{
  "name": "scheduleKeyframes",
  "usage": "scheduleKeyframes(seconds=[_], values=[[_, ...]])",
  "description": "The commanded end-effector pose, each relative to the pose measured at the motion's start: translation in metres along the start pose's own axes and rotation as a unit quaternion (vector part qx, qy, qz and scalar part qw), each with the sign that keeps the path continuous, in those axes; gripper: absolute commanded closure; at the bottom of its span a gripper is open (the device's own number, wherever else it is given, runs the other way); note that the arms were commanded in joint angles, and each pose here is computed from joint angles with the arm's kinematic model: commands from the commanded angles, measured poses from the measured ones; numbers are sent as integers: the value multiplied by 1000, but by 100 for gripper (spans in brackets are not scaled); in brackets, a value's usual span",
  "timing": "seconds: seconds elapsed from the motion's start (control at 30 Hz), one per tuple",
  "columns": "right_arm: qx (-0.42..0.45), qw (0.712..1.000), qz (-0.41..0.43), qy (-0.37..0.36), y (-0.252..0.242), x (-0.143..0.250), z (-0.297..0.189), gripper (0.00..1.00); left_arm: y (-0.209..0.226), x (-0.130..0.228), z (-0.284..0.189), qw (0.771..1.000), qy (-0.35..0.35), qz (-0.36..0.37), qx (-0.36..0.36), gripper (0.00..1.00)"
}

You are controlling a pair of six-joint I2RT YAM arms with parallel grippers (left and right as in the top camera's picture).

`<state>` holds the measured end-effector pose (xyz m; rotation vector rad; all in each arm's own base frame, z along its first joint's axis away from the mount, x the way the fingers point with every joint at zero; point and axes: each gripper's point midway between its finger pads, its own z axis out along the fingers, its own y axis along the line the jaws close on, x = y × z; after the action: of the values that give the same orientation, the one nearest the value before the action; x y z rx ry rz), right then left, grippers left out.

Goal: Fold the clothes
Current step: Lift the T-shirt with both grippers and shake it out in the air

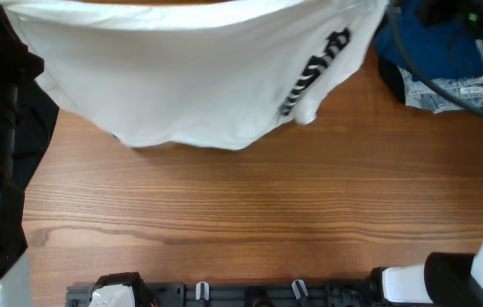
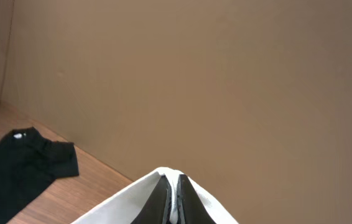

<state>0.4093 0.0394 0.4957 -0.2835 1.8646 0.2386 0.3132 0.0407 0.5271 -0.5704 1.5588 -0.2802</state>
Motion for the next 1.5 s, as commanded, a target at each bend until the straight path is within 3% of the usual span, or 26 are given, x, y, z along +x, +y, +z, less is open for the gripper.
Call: scheduleKeyframes(seconds=[0.0,0.13,0.33,0.4,0.53,0.73,0.83,1.13,1.47], values=[[47,998,-11,-42,-17,-24,-38,96,0,-19,-6,998,-38,40,-9,96],[56,998,-7,-38,-31,-22,-25,96,4,-24,15,997,-54,38,-26,96],[48,999,2,-24,-63,-5,52,96,9,-5,103,998,-51,35,-32,96],[53,996,-12,-70,-90,-12,108,96,13,11,166,997,-66,32,-24,96],[57,987,-26,-147,-101,-40,125,96,4,-3,193,992,-123,9,11,96],[59,961,-60,-265,-88,-111,81,96,-33,-57,168,974,-209,-15,85,96],[61,955,-71,-282,-83,-126,66,96,-42,-73,158,970,-225,-13,93,96],[72,950,-76,-295,-78,-142,33,96,-59,-92,133,968,-226,12,109,96],[86,948,-109,-286,-28,-154,-78,96,-79,-118,9,968,-220,38,119,96]])
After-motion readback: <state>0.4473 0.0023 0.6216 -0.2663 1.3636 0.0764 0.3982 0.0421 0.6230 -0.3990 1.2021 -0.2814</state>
